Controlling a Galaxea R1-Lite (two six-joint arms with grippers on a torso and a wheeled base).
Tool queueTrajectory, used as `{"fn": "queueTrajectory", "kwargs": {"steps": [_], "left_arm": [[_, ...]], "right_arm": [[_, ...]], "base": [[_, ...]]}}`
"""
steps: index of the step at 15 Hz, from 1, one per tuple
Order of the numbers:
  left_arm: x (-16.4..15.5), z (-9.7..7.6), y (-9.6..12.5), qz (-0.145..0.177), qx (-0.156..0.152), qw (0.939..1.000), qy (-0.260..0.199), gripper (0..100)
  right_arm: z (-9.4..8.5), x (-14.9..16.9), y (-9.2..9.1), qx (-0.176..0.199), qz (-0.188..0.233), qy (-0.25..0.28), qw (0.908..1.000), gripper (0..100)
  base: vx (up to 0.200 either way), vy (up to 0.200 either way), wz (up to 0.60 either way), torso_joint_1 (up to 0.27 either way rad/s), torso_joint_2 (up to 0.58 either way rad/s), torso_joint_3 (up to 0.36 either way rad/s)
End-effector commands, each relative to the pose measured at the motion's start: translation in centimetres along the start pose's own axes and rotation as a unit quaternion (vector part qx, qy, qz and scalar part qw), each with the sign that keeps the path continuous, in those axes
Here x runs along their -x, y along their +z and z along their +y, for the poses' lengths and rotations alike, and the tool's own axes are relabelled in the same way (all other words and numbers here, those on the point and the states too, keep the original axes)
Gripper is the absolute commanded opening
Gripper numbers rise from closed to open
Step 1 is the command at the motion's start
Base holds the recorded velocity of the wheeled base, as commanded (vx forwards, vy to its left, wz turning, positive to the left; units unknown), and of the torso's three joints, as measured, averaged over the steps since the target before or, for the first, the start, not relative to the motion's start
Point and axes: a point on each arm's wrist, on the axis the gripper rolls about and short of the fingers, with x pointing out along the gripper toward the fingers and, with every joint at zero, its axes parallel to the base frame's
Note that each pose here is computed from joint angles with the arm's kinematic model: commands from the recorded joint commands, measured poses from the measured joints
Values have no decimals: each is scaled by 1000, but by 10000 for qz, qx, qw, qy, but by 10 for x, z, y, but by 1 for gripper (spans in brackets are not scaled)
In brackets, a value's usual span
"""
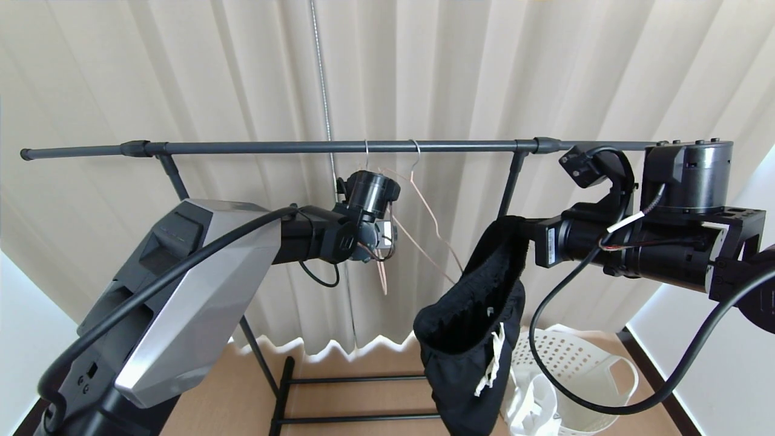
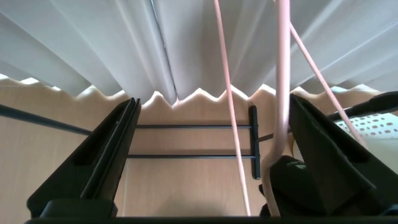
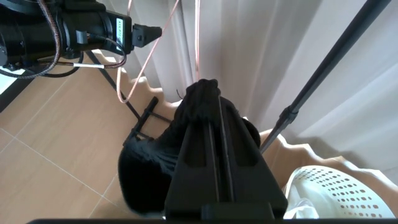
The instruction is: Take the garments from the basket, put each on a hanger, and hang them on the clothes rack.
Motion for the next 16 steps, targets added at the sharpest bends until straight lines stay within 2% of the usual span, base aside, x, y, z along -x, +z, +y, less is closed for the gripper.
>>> {"fn": "queueTrajectory", "kwargs": {"steps": [1,11,16], "left_arm": [[-4,1,-3,16,2,10000,25,0],[1,7,7,-100,102,9997,180,0],[29,11,15,-103,65,9999,103,0]], "right_arm": [[0,-1,-1,-2,18,6,10000,0],[0,-1,-1,-5,25,-2,10000,0],[0,-1,-1,-3,9,-1,10000,0]], "base": [[0,0,0,0,0,0],[0,0,0,0,0,0],[0,0,0,0,0,0]]}}
